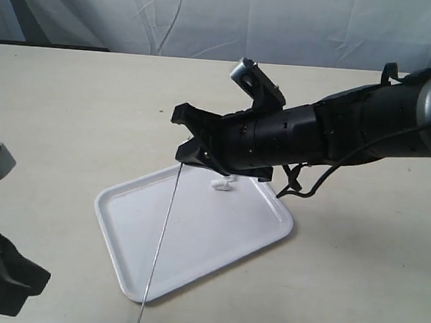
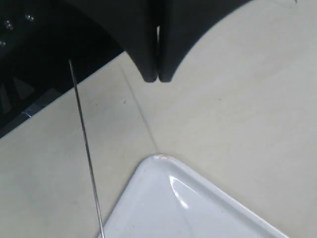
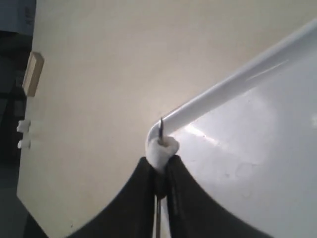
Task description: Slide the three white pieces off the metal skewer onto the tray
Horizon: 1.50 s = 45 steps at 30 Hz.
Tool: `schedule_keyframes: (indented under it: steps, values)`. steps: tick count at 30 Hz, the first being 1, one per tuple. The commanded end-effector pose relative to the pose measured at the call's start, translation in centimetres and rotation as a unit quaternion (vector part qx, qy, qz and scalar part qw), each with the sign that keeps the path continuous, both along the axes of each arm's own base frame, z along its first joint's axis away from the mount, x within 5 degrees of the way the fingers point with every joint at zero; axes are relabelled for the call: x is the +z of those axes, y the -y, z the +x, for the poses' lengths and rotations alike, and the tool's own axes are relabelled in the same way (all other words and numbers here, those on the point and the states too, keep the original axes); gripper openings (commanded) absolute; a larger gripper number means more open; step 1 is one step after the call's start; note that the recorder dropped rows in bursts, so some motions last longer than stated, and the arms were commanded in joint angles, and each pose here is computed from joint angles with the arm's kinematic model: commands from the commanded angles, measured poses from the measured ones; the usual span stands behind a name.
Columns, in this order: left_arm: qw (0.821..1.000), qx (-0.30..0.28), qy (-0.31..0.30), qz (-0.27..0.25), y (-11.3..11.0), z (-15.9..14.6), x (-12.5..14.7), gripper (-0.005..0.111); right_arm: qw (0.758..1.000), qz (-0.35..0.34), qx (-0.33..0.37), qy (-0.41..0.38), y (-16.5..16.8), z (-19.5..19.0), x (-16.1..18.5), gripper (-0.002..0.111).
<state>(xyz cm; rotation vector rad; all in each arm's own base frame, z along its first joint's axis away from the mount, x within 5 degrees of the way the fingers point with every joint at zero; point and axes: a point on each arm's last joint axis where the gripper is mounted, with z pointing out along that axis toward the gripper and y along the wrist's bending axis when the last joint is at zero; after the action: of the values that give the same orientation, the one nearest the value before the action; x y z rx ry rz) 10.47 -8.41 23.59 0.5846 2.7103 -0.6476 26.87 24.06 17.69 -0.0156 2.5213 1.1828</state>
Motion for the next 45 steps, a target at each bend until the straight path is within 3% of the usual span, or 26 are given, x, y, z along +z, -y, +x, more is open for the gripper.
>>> schedule_keyframes:
  steps: [1,5,7,14,20,25,33,38,45]
  values:
    - [1.000,0.006,-0.008,-0.012,0.6,0.7,-0.7,0.014,0.999,0.027,0.035,-0.002,-0.3,-0.5,0.7,-0.001]
    - [0.999,-0.008,-0.034,-0.034,1.3,0.9,-1.9,0.036,0.998,0.037,0.050,-0.005,-0.5,-0.8,0.8,-0.001]
    - [0.998,-0.004,-0.045,-0.053,1.7,1.1,-1.9,0.041,0.998,0.037,0.054,-0.005,-0.5,-0.8,0.8,-0.001]
    - [0.988,-0.028,-0.045,-0.142,3.3,1.6,-1.5,0.041,0.996,0.045,0.071,-0.005,-0.6,-1.1,0.9,-0.001]
    - [0.988,-0.030,-0.066,-0.139,3.7,2.1,-2.3,0.041,0.995,0.057,0.087,-0.007,-0.8,-1.3,1.1,-0.001]
    - [0.981,-0.041,-0.075,-0.175,4.5,2.6,-2.6,0.041,0.993,0.067,0.095,-0.011,-0.9,-1.5,1.3,-0.001]
    - [0.979,-0.040,-0.103,-0.170,4.9,3.4,-4.0,0.041,0.991,0.084,0.107,-0.001,-1.1,-1.6,1.6,-0.001]
    - [0.969,-0.042,-0.095,-0.222,5.7,3.8,-3.7,0.041,0.991,0.084,0.105,0.000,-1.1,-1.6,1.6,-0.001]
    - [0.970,-0.054,-0.085,-0.224,5.7,3.8,-3.6,0.025,0.991,0.085,0.105,0.000,-1.1,-1.6,1.6,-0.001]
